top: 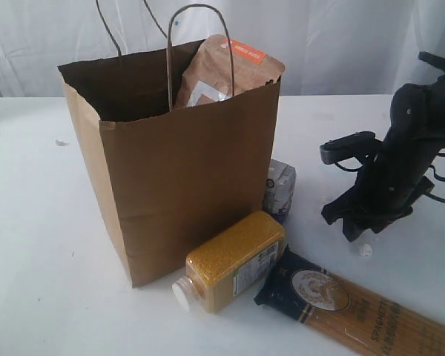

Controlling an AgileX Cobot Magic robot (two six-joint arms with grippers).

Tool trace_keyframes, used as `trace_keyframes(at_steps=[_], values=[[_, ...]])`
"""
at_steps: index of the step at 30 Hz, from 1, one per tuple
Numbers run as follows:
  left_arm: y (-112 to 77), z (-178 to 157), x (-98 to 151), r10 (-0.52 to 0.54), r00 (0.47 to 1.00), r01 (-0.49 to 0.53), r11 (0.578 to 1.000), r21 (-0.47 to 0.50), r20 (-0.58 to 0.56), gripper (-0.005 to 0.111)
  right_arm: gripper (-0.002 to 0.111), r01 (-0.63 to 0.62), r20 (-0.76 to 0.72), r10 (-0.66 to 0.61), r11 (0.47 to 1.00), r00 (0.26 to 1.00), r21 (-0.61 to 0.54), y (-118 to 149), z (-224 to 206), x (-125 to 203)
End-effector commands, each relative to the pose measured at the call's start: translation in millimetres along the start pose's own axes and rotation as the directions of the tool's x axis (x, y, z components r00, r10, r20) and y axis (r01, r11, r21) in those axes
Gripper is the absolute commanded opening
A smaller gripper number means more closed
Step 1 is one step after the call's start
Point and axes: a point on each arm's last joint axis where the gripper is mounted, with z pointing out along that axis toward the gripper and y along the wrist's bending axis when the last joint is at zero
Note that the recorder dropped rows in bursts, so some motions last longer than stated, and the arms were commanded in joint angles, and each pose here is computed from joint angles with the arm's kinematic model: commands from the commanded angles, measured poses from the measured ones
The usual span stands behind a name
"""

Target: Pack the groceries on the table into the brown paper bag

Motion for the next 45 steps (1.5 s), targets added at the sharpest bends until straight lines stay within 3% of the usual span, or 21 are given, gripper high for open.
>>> trace_keyframes(at_steps=[1, 10, 12, 17, 18, 25, 29, 32, 36, 41, 45], values=[[0.4, -0.5, -0.4, 0.009, 1.000, -0.009, 1.000, -0.002, 0.011, 0.000, 0.045, -0.010, -0.009, 0.010, 1.000, 1.000, -0.008, -0.8, 2.2, 0.7], [0.4, -0.5, -0.4, 0.009, 1.000, -0.009, 1.000, -0.002, 0.011, 0.000, 0.041, -0.028, -0.095, 0.024, 0.999, 0.995, -0.042, 3.4, 8.0, 13.6], [0.4, -0.5, -0.4, 0.009, 1.000, -0.009, 1.000, -0.002, 0.011, 0.000, 0.035, -0.029, -0.085, 0.025, 0.999, 0.996, -0.039, 3.4, 9.9, 14.5], [0.4, -0.5, -0.4, 0.009, 1.000, -0.009, 1.000, -0.002, 0.011, 0.000, 0.002, -0.026, -0.074, 0.023, 0.999, 0.997, -0.037, 3.6, 5.7, 14.5], [0.4, -0.5, -0.4, 0.009, 1.000, -0.009, 1.000, -0.002, 0.011, 0.000, 0.000, -0.025, -0.062, 0.023, 0.999, 0.998, -0.035, 3.7, 1.7, 14.2], [0.4, -0.5, -0.4, 0.009, 1.000, -0.009, 1.000, -0.002, 0.011, 0.000, 0.000, -0.061, 0.146, 0.070, 0.996, 0.987, -0.061, 12.1, -65.1, 13.3], [0.4, -0.5, -0.4, 0.009, 1.000, -0.009, 1.000, -0.002, 0.011, 0.000, 0.000, -0.078, 0.269, 0.130, 0.977, 0.954, -0.197, 30.8, -119.7, 25.1], [0.4, -0.5, -0.4, 0.009, 1.000, -0.009, 1.000, -0.002, 0.011, 0.000, 0.000, 0.052, 0.336, 0.082, 0.928, 0.938, -0.370, 54.9, -158.9, 41.6], [0.4, -0.5, -0.4, 0.009, 1.000, -0.009, 1.000, -0.002, 0.011, 0.000, 0.000, 0.261, 0.477, 0.031, 0.804, 0.879, -0.534, 87.1, -206.5, 62.7], [0.4, -0.5, -0.4, 0.009, 1.000, -0.009, 1.000, -0.002, 0.011, 0.000, 0.000, 0.359, 0.599, 0.016, 0.787, 0.801, -0.502, 117.9, -245.7, 79.5], [0.4, -0.5, -0.4, 0.009, 1.000, -0.009, 1.000, -0.002, 0.011, 0.000, 0.000, 0.400, 0.675, 0.045, 0.776, 0.736, -0.487, 139.9, -262.5, 73.1]])
